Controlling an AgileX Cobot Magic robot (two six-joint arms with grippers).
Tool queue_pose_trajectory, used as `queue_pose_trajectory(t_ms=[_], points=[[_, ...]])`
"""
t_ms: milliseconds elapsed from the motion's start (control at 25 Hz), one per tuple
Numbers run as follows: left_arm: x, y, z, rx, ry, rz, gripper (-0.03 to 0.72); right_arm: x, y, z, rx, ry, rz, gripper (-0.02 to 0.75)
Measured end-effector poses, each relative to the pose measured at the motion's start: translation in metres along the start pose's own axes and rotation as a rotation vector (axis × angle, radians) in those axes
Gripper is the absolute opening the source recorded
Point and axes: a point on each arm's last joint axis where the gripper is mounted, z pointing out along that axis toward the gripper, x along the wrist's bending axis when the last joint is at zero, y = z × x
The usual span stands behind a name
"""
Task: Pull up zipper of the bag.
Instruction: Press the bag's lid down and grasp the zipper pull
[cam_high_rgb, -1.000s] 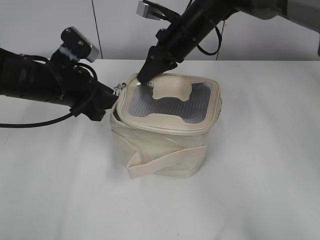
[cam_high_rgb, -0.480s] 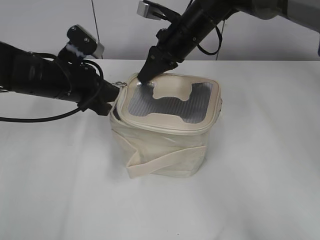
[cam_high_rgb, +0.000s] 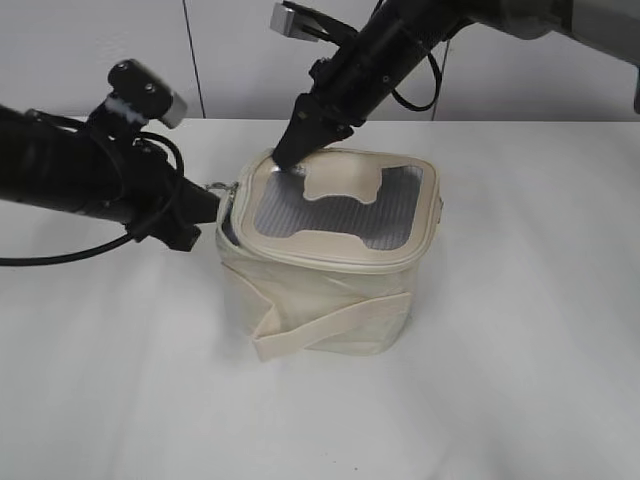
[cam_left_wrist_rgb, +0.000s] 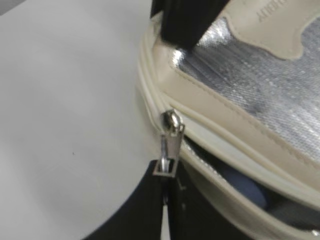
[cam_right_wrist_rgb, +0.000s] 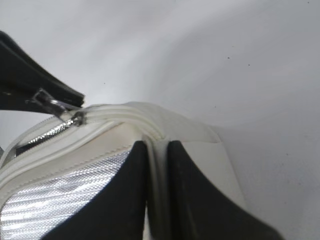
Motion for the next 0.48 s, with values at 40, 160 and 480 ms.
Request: queue_pose_trajectory(t_ms=[40,160,480], points=[[-0.004,-0.003,-0.007,0.003,0.0,-0.011,-0.008,0.0,0.0,0.0,0.0,0.0,0.002,0.097],[-0.019,-0.014,-0.025,0.014,-0.031,-0.048,-0.008,0.0,0.0,0.0,0.001,0.001,0.015,0.097],[-0.058,-0.037,-0.059,0.02,-0.202,-0.132,-0.007,0.006,0.003,0.003,-0.011,0.024,0.037,0.096]])
